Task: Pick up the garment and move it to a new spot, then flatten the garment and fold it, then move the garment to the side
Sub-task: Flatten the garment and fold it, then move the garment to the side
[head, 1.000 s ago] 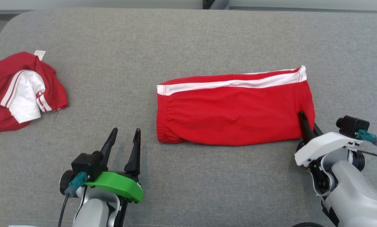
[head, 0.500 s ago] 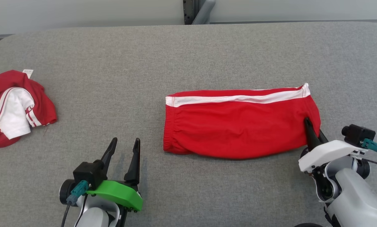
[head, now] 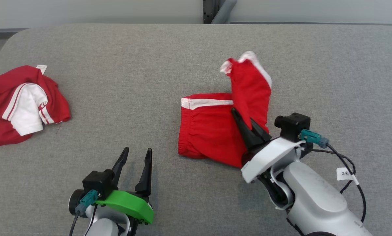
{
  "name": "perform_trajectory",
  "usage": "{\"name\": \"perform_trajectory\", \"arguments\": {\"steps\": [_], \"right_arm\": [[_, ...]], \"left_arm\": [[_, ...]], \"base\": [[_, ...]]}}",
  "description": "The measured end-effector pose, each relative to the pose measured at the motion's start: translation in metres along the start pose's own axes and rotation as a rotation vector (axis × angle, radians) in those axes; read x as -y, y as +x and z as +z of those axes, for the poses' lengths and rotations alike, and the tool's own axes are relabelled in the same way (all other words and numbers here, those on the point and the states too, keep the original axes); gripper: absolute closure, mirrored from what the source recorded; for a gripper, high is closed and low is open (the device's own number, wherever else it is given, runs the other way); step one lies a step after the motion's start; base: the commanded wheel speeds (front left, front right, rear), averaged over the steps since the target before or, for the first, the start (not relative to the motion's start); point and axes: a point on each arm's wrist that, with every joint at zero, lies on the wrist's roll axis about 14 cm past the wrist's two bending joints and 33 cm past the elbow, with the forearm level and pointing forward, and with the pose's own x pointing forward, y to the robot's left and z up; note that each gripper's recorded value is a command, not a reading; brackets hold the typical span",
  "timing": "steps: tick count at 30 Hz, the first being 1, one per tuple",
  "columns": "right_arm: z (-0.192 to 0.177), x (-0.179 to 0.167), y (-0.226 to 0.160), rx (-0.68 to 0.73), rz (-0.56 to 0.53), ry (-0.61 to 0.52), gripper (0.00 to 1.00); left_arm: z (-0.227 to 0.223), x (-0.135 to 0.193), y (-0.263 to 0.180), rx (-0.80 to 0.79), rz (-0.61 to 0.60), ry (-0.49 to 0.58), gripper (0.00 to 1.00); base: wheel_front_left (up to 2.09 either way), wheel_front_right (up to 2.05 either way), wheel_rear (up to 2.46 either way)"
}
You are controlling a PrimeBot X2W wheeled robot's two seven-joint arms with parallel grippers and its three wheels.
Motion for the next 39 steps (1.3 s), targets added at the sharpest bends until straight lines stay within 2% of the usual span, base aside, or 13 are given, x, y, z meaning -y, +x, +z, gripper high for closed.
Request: {"name": "perform_trajectory", "arguments": {"steps": [6, 7, 8, 9, 15, 18, 24, 28, 30, 33, 39], "right_arm": [[-0.039, -0.050, 0.012, -0.113, 0.135, 0.024, 1.00], [-0.046, -0.055, 0.012, -0.135, 0.148, 0.027, 0.83], [-0.053, -0.060, 0.013, -0.156, 0.155, 0.037, 0.44], [-0.058, -0.063, 0.014, -0.171, 0.159, 0.045, 0.00], [-0.037, -0.074, 0.026, -0.103, 0.180, 0.091, 0.00], [-0.019, -0.063, 0.026, -0.044, 0.145, 0.107, 0.00], [0.015, 0.008, -0.002, 0.066, -0.057, 0.048, 0.00], [0.034, 0.070, -0.045, 0.128, -0.263, -0.024, 0.00], [0.038, 0.077, -0.054, 0.135, -0.290, -0.050, 0.00], [0.037, 0.100, -0.088, 0.124, -0.394, -0.123, 0.00], [0.032, 0.111, -0.122, 0.123, -0.486, -0.127, 0.00]], "left_arm": [[0.005, -0.005, -0.005, 0.019, 0.024, -0.044, 0.00], [0.006, -0.006, -0.006, 0.023, 0.026, -0.044, 0.00], [0.007, -0.006, -0.006, 0.026, 0.027, -0.043, 0.00], [0.008, -0.007, -0.007, 0.027, 0.030, -0.043, 0.00], [0.012, -0.019, -0.007, 0.042, 0.065, -0.042, 0.00], [0.016, -0.024, -0.004, 0.053, 0.077, -0.035, 0.00], [0.019, -0.020, 0.002, 0.060, 0.060, 0.000, 0.00], [0.022, -0.011, 0.009, 0.066, 0.027, 0.036, 0.00], [0.022, -0.009, 0.009, 0.067, 0.023, 0.035, 0.00], [0.022, -0.005, 0.009, 0.068, 0.013, 0.047, 0.00], [0.027, -0.010, -0.001, 0.084, 0.031, 0.078, 0.00]], "base": [[0.00, 0.00, 0.00], [0.00, 0.00, 0.00], [0.00, 0.00, 0.00], [0.00, 0.00, 0.00], [0.00, 0.00, 0.00], [0.00, 0.00, 0.00], [0.00, 0.00, 0.00], [0.00, 0.00, 0.00], [0.00, 0.00, 0.00], [0.00, 0.00, 0.00], [0.00, 0.00, 0.00]]}}
